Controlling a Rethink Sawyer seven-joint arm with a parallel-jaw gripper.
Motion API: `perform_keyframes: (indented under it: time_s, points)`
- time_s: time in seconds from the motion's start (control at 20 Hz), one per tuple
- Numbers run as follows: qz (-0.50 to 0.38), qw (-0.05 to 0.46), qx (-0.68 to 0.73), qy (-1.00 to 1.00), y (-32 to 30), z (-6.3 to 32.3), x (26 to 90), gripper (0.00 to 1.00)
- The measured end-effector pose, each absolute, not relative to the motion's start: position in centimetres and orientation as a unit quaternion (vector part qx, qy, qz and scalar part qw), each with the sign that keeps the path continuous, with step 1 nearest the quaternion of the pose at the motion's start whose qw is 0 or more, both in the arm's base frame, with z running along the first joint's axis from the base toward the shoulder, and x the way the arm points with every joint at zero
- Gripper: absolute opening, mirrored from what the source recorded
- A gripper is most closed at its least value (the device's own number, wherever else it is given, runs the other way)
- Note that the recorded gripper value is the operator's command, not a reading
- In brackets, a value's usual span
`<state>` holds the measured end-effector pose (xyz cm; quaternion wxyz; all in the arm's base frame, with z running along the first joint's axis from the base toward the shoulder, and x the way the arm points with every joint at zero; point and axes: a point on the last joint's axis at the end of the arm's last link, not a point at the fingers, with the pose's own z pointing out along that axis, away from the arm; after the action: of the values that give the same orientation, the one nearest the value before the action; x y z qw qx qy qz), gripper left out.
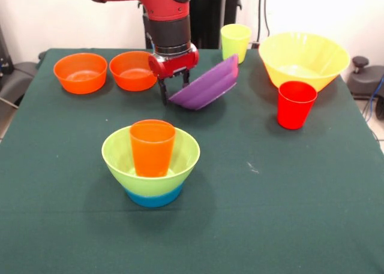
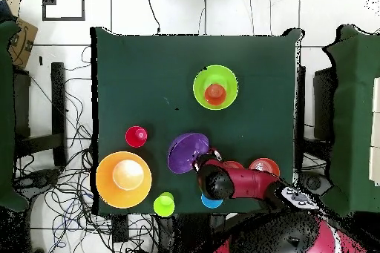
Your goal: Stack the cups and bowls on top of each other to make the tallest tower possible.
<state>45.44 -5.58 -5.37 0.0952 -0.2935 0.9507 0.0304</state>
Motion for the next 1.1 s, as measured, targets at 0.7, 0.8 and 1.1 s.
perform_keyframes:
  time_s: [0.7,0.8,1.1]
  points:
    - [0.039,0.11,-0.299,0.947,-4.4,-4.9,46.7,1.0]
    - [0.036,0.113,-0.3,0.946,-4.5,-4.6,47.0,1.0]
    - [0.028,0.123,-0.303,0.945,-4.8,-3.7,47.9,1.0]
